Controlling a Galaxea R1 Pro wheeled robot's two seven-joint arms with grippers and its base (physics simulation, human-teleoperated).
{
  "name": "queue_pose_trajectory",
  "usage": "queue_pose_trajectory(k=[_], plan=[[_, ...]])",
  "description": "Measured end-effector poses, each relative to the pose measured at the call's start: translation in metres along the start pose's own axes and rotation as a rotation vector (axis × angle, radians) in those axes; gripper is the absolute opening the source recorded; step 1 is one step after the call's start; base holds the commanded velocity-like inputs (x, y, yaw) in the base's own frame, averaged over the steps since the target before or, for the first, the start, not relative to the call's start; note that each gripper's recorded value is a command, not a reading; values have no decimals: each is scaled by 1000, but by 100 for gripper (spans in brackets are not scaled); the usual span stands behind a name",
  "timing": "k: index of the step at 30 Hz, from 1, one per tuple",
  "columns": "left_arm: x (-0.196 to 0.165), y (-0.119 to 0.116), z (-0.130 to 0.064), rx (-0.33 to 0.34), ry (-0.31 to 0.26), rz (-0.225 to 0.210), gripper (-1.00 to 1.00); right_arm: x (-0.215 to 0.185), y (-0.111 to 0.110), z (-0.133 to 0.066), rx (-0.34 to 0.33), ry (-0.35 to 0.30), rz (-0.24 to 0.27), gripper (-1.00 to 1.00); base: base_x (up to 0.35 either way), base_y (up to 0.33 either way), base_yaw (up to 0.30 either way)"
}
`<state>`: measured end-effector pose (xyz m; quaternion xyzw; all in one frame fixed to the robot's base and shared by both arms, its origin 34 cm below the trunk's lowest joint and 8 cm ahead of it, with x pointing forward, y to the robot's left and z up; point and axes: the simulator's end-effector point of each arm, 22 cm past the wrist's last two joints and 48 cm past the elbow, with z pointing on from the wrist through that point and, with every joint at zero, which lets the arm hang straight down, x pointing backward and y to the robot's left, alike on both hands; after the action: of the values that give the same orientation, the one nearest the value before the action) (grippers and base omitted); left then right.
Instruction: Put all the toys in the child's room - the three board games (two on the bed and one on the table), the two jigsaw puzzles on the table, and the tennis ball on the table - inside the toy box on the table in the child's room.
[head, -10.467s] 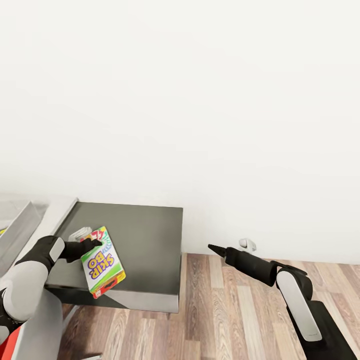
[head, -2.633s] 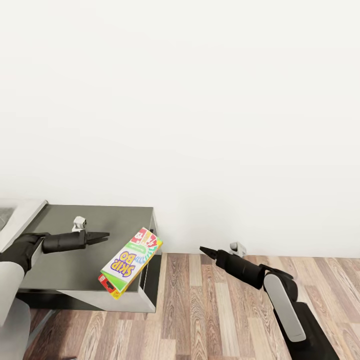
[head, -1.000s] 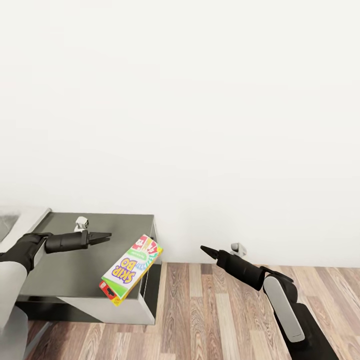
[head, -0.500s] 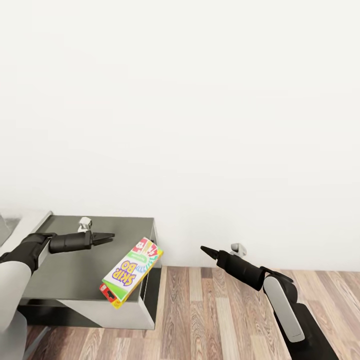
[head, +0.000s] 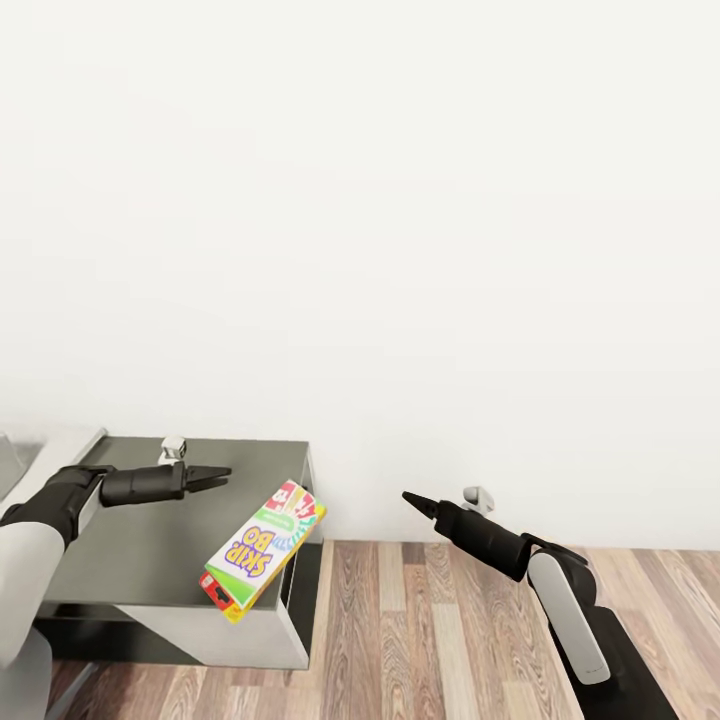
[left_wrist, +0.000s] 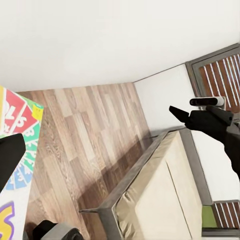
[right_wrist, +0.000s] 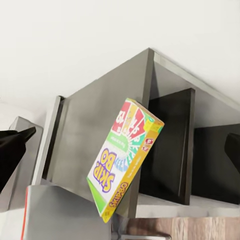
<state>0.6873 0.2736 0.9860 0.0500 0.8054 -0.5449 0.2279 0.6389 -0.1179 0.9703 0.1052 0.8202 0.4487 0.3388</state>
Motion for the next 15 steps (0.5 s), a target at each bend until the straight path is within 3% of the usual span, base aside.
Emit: queue_pose_trajectory(k=[15], plan=[[-3, -11, -3, -2, 7, 5, 100, -5, 13, -3, -17, -13, -16, 100, -46, 0, 0]])
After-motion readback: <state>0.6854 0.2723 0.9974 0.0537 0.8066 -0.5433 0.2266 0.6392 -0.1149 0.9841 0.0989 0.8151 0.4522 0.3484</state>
